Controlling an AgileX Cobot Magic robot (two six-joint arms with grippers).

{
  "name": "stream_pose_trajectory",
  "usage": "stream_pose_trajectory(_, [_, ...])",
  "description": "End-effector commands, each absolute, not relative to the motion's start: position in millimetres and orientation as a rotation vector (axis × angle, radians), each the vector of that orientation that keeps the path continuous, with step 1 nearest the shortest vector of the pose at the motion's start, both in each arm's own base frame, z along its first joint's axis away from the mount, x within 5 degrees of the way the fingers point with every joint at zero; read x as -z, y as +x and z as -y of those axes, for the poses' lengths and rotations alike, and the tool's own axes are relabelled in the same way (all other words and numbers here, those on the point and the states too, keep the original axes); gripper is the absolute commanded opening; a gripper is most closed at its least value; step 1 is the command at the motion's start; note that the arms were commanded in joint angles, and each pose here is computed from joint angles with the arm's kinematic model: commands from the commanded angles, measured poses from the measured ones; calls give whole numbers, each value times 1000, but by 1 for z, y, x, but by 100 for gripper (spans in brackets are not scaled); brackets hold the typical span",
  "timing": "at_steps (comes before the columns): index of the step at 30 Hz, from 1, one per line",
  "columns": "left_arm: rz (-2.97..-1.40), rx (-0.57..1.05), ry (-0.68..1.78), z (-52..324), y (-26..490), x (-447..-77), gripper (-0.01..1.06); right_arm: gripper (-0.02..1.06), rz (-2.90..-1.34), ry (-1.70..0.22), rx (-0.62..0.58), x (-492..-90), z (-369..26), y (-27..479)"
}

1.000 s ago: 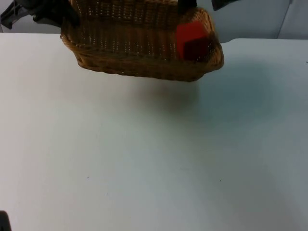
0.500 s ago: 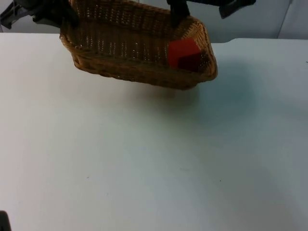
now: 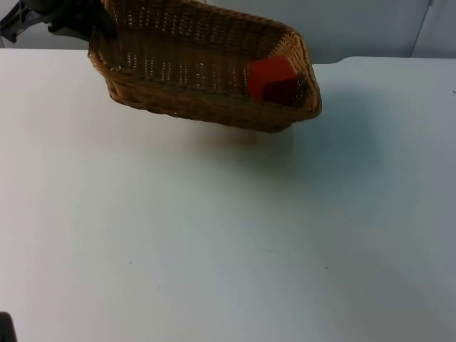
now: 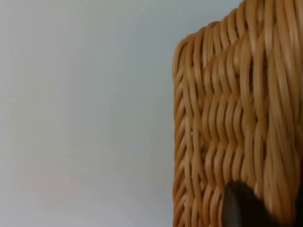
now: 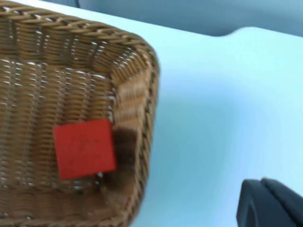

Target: Pick up the basket with the left hand and place the cube into the basket with the right hand.

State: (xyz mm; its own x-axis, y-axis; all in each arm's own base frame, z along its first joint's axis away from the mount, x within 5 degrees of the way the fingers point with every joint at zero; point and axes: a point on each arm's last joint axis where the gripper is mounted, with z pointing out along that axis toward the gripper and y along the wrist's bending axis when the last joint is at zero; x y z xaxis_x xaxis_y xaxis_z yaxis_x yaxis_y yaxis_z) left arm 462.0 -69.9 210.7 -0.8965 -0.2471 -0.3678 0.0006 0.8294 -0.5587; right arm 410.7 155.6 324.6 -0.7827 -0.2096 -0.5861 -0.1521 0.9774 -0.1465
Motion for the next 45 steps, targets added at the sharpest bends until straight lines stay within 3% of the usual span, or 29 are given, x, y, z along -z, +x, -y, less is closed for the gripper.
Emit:
stream_pose_trajectory(1, [-2517,831,-220,73,464,-224,0,1,-2458,-189,178,-346,-144,401])
stream_pose_trajectory(6, [-2496,817,-230,72,466,-225,0,0,-2421,-87,344,-368,-114,394])
stream_pose_trajectory(17, [-2494,816,-231,72,466,-225,0,0,-2412,104,387,-384,-61,392])
stream_pose_trajectory(20, [-2494,816,-231,72,466,-225,0,0,-2404,104,369,-391,-50,390])
stream_pose_trajectory(27, [-2494,816,-231,72,466,-225,0,0,-2300,132,115,-422,-20,378])
stream_pose_trajectory(39, [-2458,792,-249,70,469,-226,0,0,-2325,58,196,-423,-13,375])
stream_pose_trajectory(45, [-2529,788,-163,72,463,-223,0,0,-2321,34,200,-423,-14,375])
